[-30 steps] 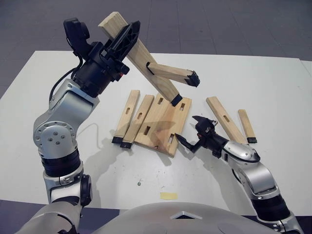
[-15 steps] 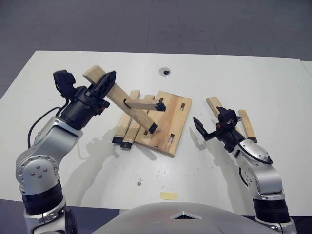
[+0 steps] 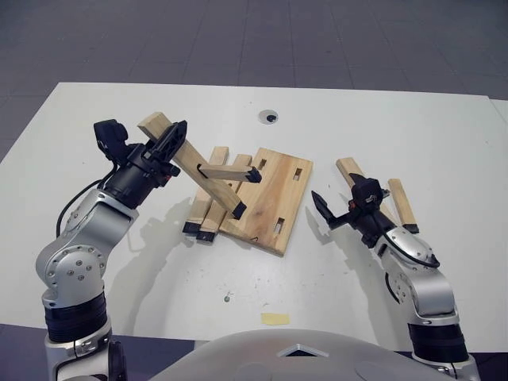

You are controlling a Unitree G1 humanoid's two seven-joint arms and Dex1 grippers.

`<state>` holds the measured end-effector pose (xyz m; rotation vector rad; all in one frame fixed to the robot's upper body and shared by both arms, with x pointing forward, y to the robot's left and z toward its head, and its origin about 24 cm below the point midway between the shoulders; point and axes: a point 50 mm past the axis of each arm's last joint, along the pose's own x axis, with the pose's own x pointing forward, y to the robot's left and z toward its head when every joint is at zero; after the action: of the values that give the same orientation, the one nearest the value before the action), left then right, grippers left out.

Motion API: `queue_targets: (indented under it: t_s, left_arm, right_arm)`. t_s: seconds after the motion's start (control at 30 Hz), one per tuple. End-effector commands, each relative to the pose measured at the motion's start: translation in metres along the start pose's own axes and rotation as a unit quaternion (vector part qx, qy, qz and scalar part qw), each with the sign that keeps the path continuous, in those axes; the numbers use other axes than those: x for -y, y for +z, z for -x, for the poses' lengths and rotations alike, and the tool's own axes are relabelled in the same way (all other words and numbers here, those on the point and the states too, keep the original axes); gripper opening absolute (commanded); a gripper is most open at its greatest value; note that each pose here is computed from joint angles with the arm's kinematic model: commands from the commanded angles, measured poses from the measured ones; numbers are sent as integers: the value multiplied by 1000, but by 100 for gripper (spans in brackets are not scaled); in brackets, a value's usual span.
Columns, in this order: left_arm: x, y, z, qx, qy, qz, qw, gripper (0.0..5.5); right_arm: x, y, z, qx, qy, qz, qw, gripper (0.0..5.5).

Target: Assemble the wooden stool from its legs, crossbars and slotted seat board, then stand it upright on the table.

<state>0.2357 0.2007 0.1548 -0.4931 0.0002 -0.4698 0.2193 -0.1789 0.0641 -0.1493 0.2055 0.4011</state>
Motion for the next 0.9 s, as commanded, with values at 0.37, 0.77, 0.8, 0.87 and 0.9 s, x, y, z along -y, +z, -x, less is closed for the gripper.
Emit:
queue_targets:
  t_s: [0.37, 0.77, 0.8, 0.87, 0.9]
  left_arm:
    - [16, -37, 14, -143, 36, -174, 974, 105]
    - [20, 3, -5, -84, 74, -51, 992, 104]
    - [19, 2, -4, -89, 81, -49, 992, 104]
    - [16, 1, -2, -99, 96, -48, 989, 104]
    - [15, 0, -1, -105, 100, -54, 988, 104]
  right_arm:
    - [12, 8, -3, 24, -63, 29, 997, 540]
    - [-5, 1, 1, 30, -97, 1, 995, 540]
    - [-5, 1, 1, 31, -99, 1, 995, 540]
    - [-6, 2, 2, 33, -105, 1, 994, 540]
    - [-5, 2, 3, 35, -110, 0, 993, 540]
